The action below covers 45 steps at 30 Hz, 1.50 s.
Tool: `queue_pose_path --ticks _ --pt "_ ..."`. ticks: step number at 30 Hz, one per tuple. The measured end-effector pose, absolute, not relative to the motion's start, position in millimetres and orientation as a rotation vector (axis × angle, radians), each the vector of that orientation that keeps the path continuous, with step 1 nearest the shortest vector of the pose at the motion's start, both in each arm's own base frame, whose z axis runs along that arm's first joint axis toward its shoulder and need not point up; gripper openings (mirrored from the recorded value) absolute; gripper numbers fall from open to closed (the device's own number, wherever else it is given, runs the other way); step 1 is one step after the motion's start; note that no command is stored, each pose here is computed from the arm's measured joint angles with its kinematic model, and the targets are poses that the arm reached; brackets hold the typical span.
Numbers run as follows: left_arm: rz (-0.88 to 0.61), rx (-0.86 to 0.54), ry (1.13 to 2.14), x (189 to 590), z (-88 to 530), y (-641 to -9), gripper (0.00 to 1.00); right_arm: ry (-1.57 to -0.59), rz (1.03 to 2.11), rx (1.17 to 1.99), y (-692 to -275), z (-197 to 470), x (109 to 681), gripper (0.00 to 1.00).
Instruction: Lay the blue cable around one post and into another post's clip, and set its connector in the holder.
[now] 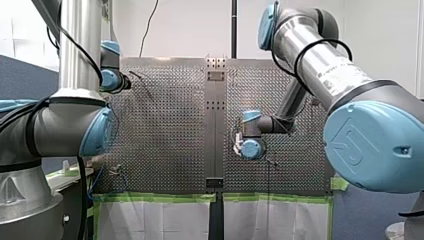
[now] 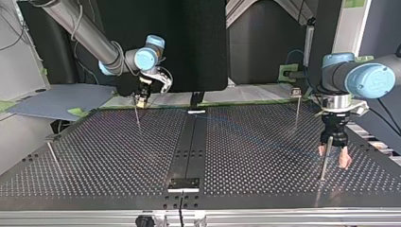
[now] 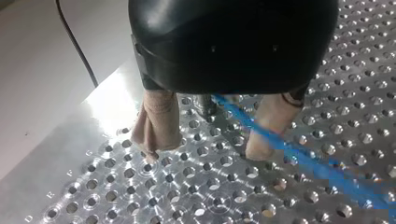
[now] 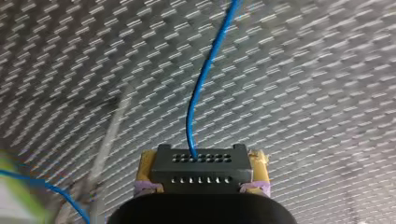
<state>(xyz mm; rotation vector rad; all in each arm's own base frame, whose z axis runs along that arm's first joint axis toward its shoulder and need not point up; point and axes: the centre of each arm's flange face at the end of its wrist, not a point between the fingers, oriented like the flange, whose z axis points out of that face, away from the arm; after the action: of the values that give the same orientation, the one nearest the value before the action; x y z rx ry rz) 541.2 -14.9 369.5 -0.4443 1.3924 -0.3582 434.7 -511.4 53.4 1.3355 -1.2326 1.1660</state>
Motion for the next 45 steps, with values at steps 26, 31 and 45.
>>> queue_pose_path --ticks 26,31,45 --pt "-0.361 -0.442 1.394 541 370 -17 1.0 -1.295 1.084 1.271 -474 -14 360 0.09" --pt "-0.362 -0.442 1.396 541 369 -18 1.0 -1.314 1.088 1.258 -475 -23 337 0.09" --pt "-0.362 -0.442 1.396 541 369 -18 1.0 -1.39 1.146 1.214 -472 -44 271 0.09"
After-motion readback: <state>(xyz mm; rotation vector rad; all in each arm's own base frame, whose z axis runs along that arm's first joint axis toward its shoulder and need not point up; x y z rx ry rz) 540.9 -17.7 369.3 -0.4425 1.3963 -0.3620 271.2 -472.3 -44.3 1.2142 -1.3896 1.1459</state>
